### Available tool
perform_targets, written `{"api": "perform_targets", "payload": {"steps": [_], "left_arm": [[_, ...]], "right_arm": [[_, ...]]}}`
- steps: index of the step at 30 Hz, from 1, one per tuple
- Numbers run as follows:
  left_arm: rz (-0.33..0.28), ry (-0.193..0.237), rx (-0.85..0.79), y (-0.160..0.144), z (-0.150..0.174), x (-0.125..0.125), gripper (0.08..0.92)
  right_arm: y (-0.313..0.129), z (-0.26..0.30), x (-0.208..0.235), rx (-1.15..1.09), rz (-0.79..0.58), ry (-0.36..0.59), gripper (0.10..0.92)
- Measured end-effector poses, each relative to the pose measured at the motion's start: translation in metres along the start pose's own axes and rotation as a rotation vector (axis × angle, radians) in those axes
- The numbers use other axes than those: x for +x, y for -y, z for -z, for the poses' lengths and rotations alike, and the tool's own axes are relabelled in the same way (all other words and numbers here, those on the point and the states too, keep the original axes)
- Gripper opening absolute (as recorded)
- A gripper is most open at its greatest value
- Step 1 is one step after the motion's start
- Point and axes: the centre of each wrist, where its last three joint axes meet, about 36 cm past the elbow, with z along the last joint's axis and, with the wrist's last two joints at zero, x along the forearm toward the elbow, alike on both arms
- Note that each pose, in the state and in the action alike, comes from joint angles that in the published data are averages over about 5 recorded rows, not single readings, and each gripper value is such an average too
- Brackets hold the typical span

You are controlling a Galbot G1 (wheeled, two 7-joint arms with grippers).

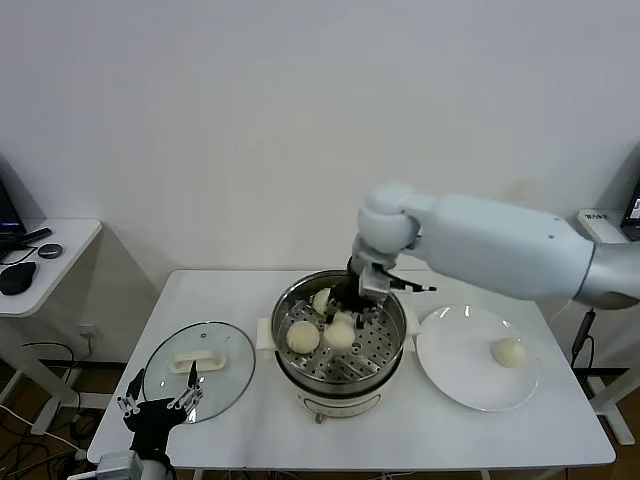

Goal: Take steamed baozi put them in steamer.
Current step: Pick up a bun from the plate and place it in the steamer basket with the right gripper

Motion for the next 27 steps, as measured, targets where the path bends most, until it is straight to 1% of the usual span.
{"api": "perform_targets", "payload": {"steps": [10, 22, 25, 27], "left_arm": [[-0.004, 0.006, 0.006, 0.0, 0.001, -0.003, 0.823], [-0.002, 0.008, 0.008, -0.001, 0.002, -0.004, 0.823], [-0.003, 0.009, 0.009, -0.001, 0.002, -0.004, 0.823], [-0.003, 0.01, 0.009, -0.001, 0.002, -0.004, 0.823]], "right_arm": [[0.017, 0.009, -0.021, 0.081, 0.046, 0.024, 0.509], [0.017, 0.014, -0.041, 0.095, 0.084, 0.042, 0.509], [0.019, 0.016, -0.043, 0.097, 0.079, 0.042, 0.55], [0.021, 0.018, -0.043, 0.094, 0.075, 0.04, 0.608]]}}
